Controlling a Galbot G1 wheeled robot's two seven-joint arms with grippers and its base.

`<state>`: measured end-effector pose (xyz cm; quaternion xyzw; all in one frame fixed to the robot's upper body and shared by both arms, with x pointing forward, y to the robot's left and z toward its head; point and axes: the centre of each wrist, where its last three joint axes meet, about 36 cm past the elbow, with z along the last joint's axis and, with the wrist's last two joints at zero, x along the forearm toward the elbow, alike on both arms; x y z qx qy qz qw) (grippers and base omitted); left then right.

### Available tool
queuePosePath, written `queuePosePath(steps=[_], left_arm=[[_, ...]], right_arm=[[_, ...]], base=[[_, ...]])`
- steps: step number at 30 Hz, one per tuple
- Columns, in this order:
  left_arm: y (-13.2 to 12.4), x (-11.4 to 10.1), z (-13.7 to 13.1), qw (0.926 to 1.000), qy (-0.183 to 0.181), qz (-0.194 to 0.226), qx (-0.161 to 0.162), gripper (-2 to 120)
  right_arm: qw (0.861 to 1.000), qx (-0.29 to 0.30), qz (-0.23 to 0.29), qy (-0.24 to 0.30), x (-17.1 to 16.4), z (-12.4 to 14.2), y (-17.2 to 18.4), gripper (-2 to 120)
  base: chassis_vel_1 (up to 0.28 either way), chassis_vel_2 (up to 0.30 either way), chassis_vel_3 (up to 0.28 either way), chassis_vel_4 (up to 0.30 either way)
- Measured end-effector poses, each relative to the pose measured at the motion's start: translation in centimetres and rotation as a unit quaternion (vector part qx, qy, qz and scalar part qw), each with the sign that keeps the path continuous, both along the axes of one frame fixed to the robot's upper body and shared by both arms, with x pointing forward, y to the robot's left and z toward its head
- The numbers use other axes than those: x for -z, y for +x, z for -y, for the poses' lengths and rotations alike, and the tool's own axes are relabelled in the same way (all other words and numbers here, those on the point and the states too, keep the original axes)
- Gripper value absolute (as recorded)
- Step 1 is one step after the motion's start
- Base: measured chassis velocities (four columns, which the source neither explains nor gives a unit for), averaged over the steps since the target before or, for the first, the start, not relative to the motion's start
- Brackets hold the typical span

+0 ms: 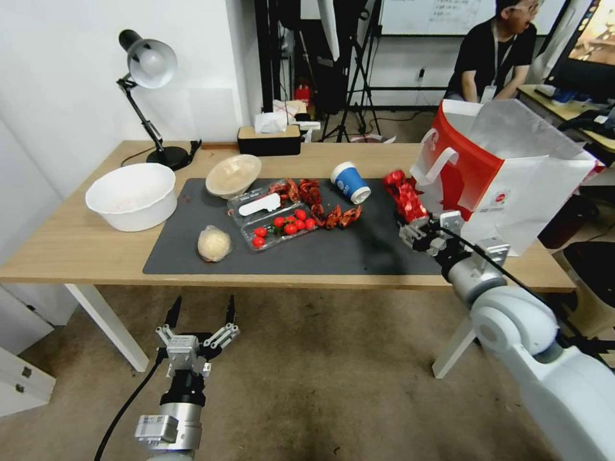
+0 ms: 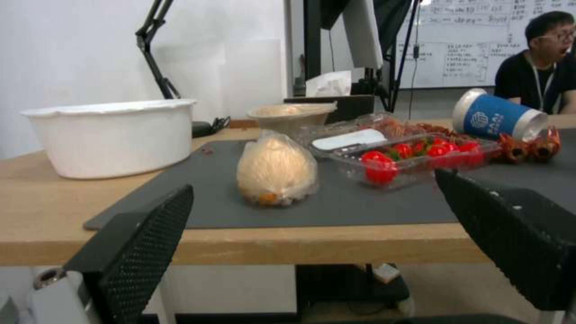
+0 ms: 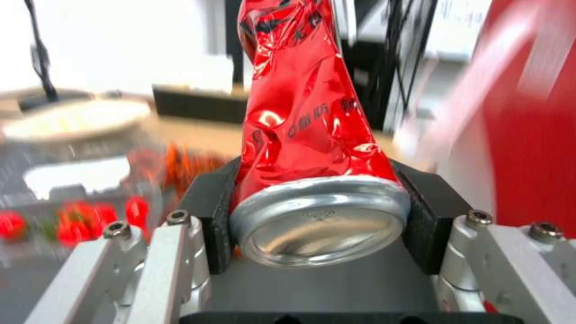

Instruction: Pick up the trash from the table and place it into the takeout bag.

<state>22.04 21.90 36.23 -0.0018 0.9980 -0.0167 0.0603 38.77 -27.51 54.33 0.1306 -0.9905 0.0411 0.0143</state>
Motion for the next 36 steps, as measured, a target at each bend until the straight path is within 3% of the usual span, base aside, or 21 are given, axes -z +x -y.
queuePosePath(steps=[6, 10, 14, 16, 25, 27, 29, 30, 36], left_arm=[[0.0, -0.1, 0.0, 1.0, -0.001, 0.003, -0.002, 100], [0.1, -0.2, 0.0, 1.0, -0.002, 0.004, -0.003, 100], [0.1, -0.3, 0.0, 1.0, -0.002, 0.005, -0.002, 100], [0.1, -0.3, 0.0, 1.0, -0.001, 0.006, -0.002, 100], [0.1, -0.3, -0.1, 1.0, -0.002, 0.007, -0.002, 100], [0.1, -0.3, -0.1, 1.0, -0.001, 0.007, -0.002, 100], [0.2, -0.4, -0.1, 1.0, -0.001, 0.007, -0.001, 100], [0.2, -0.4, -0.1, 1.0, -0.001, 0.007, -0.001, 100], [0.5, -0.6, -0.1, 1.0, -0.007, 0.006, -0.003, 100]], right_arm=[[0.998, 0.018, 0.066, 0.011, -5.7, 0.4, -0.3, 52], [0.995, 0.057, 0.074, 0.026, -9.6, 1.8, 0.2, 52], [0.993, 0.081, 0.075, 0.033, -11.0, 2.7, 0.6, 52], [0.988, 0.13, 0.071, 0.045, -12.7, 4.4, 1.6, 52], [0.981, 0.185, 0.047, 0.043, -13.4, 7.9, 4.2, 52], [0.98, 0.188, 0.044, 0.044, -13.3, 8.2, 4.4, 55], [0.979, 0.195, 0.035, 0.05, -12.7, 8.7, 4.9, 68], [0.979, 0.195, 0.035, 0.05, -12.7, 8.7, 4.9, 68], [0.979, 0.191, 0.034, 0.056, -11.9, 8.8, 5.1, 95]], base=[[0.0, 0.0, 0.0, 0.0], [0.0, 0.0, 0.0, 0.0], [0.0, 0.0, 0.0, 0.0], [0.0, 0.0, 0.0, 0.0], [0.0, 0.0, 0.0, 0.0], [0.0, 0.0, 0.0, 0.0], [0.0, 0.0, 0.0, 0.0], [0.0, 0.0, 0.0, 0.0], [0.0, 0.0, 0.0, 0.0]])
